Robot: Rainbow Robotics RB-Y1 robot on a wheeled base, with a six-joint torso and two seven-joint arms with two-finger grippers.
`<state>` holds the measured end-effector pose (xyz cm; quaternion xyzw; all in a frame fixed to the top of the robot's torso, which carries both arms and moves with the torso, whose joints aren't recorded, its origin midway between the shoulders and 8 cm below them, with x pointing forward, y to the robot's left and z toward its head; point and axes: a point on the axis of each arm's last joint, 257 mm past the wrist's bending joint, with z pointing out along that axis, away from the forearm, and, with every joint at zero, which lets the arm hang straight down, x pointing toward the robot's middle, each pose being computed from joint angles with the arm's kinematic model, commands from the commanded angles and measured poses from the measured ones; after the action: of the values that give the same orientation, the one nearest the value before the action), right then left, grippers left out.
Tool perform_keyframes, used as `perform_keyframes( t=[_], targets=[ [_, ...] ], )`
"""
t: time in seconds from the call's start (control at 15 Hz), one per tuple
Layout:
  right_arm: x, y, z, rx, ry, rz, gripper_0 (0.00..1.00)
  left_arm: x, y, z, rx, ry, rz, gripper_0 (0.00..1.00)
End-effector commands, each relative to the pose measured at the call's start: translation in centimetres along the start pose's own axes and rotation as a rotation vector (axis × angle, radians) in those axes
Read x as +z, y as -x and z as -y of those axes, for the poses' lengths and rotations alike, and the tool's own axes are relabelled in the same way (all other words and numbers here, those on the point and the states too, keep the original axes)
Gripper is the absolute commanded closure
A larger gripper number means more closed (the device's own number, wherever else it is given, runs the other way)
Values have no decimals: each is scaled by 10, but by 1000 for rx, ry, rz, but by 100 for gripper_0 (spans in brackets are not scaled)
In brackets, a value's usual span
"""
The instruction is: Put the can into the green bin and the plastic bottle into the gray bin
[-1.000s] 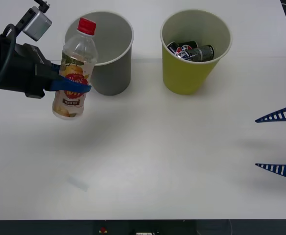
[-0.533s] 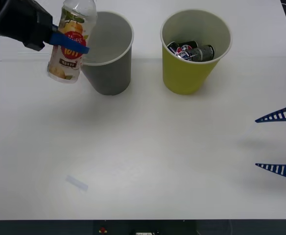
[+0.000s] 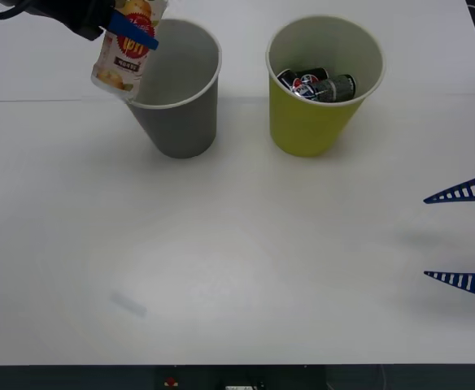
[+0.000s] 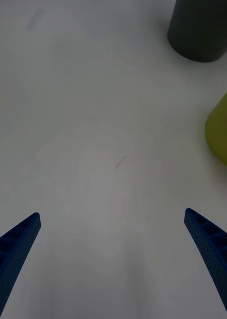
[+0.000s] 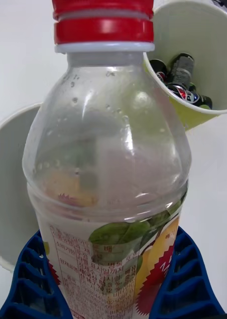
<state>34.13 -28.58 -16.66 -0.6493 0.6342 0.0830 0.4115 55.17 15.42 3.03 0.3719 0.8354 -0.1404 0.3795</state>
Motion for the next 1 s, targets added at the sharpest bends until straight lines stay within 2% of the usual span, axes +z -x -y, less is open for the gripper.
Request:
perform_keyframes(
  t=[0.07, 0.2, 0.4, 0.67, 0.73, 0.8, 0.87, 1.0],
  targets=[
    [0, 0, 0, 0, 0, 0, 0, 19, 9, -10, -30, 16, 4, 100],
    [0, 0, 0, 0, 0, 0, 0, 32, 20, -13, -60, 9, 28, 100],
    [0, 0, 0, 0, 0, 0, 0, 40, 29, -23, -71, 15, 53, 100],
    [0, 0, 0, 0, 0, 0, 0, 40, 29, -29, -46, 35, 55, 100],
    [0, 0, 0, 0, 0, 0, 0, 39, 28, -30, -28, 38, 54, 70],
    [0, 0, 0, 0, 0, 0, 0, 38, 27, -33, -13, 46, 51, 5],
    [0, 0, 0, 0, 0, 0, 0, 36, 26, -36, -11, 53, 49, 0],
    [0, 0, 0, 0, 0, 0, 0, 34, 22, -33, 0, 36, 36, 0]
  ],
)
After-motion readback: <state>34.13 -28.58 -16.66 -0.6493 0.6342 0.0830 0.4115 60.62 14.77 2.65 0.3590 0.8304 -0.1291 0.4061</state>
